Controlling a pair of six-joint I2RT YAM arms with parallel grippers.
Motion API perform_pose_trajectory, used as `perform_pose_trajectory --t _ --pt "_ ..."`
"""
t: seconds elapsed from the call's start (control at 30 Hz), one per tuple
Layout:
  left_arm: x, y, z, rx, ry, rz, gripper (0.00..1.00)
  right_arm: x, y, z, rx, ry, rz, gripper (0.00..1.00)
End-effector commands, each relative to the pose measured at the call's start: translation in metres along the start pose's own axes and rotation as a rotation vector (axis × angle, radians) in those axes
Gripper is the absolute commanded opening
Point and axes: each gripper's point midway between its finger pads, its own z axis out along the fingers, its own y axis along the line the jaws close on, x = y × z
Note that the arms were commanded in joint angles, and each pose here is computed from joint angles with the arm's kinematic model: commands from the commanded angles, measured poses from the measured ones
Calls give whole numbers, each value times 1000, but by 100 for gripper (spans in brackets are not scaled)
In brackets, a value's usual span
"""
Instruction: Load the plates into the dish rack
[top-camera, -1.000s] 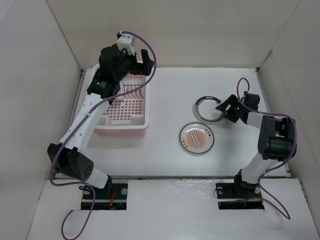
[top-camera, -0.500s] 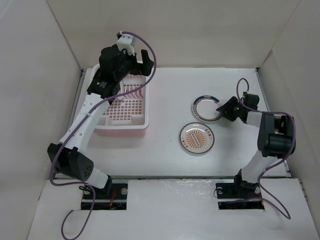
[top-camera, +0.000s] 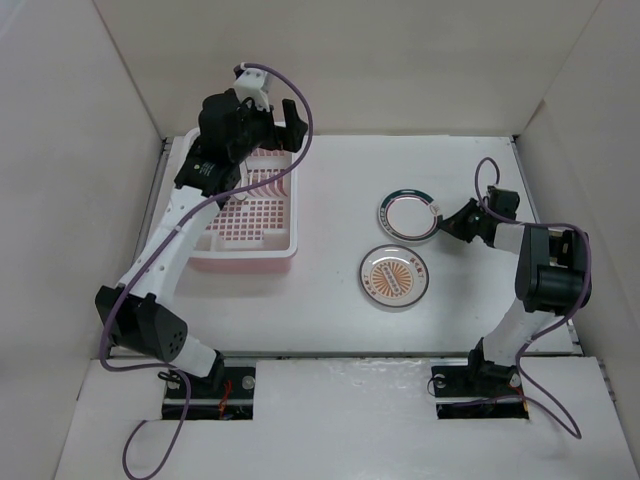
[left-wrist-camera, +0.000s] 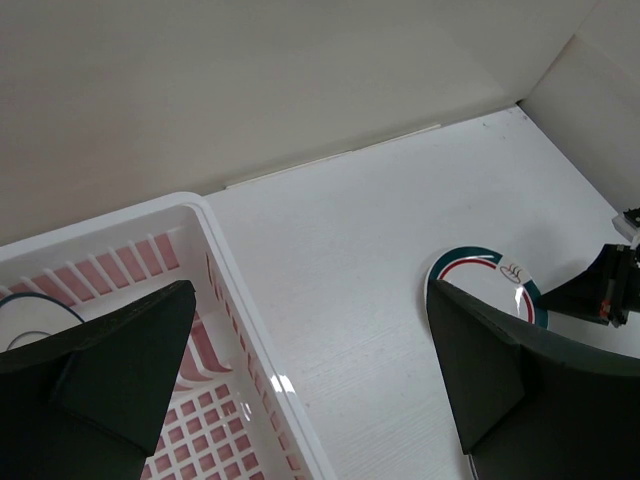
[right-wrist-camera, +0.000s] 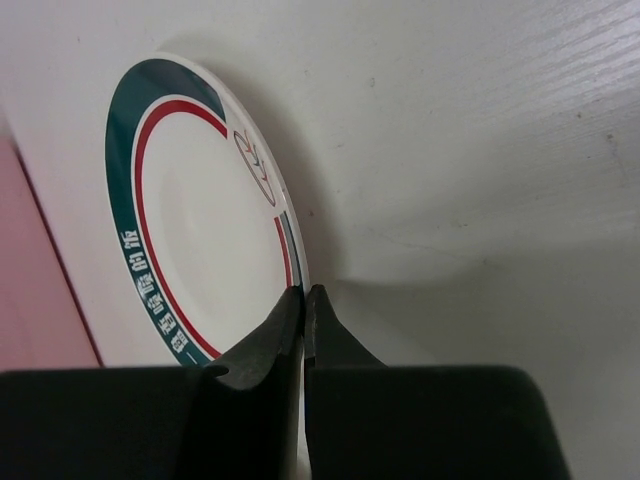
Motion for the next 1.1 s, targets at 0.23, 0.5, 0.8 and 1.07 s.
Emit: perform_pose_trajectory --t 0.23,0.5,0.8,1.07 --pt "8 -1 10 34 13 11 100 -16 50 -7 -243 -32 20 0" --pt "16 -7 16 57 36 8 100 -46 103 -35 -411 -110 5 0" --pt "30 -22 25 141 65 -4 100 -65 163 -81 -614 -148 -94 0" --pt "69 -68 49 244 153 9 100 -46 236 -123 -790 -148 -303 0"
